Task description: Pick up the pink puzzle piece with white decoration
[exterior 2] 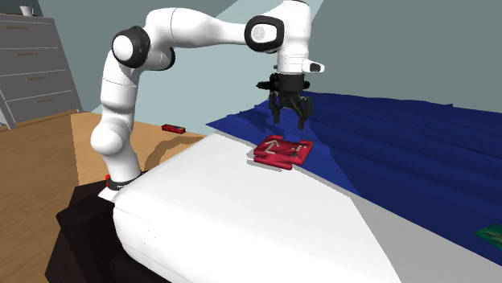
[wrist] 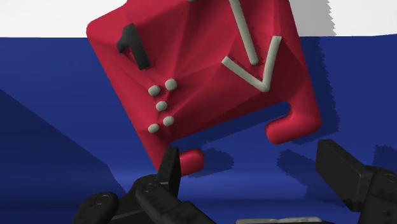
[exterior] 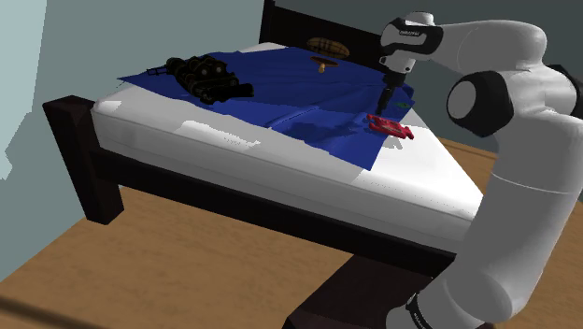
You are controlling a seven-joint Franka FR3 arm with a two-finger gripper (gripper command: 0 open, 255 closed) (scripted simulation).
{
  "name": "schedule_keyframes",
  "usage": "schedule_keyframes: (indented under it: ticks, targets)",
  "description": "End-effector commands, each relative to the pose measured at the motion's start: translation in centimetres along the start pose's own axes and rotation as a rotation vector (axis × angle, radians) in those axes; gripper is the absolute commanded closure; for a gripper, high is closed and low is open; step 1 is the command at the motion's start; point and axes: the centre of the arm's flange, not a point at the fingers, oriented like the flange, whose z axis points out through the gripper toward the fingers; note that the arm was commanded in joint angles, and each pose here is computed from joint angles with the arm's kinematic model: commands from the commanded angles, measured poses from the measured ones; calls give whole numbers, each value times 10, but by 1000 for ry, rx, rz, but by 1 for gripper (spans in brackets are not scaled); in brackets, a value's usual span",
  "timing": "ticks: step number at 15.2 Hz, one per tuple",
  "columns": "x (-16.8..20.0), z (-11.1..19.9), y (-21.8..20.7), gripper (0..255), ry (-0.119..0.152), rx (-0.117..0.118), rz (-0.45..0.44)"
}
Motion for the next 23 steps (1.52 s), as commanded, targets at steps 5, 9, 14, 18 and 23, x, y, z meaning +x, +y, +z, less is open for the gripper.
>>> schedule_keyframes:
  ticks: [5, 9, 14, 18, 23]
  targets:
    - [22, 19, 50, 0, -24, 3, -50]
    - [22, 40, 49, 0, -24, 3, -50]
    - [22, 54, 50, 255, -24, 3, -50]
    - [22, 54, 50, 255, -24, 3, -50]
    - [23, 54, 49, 255, -24, 3, -50]
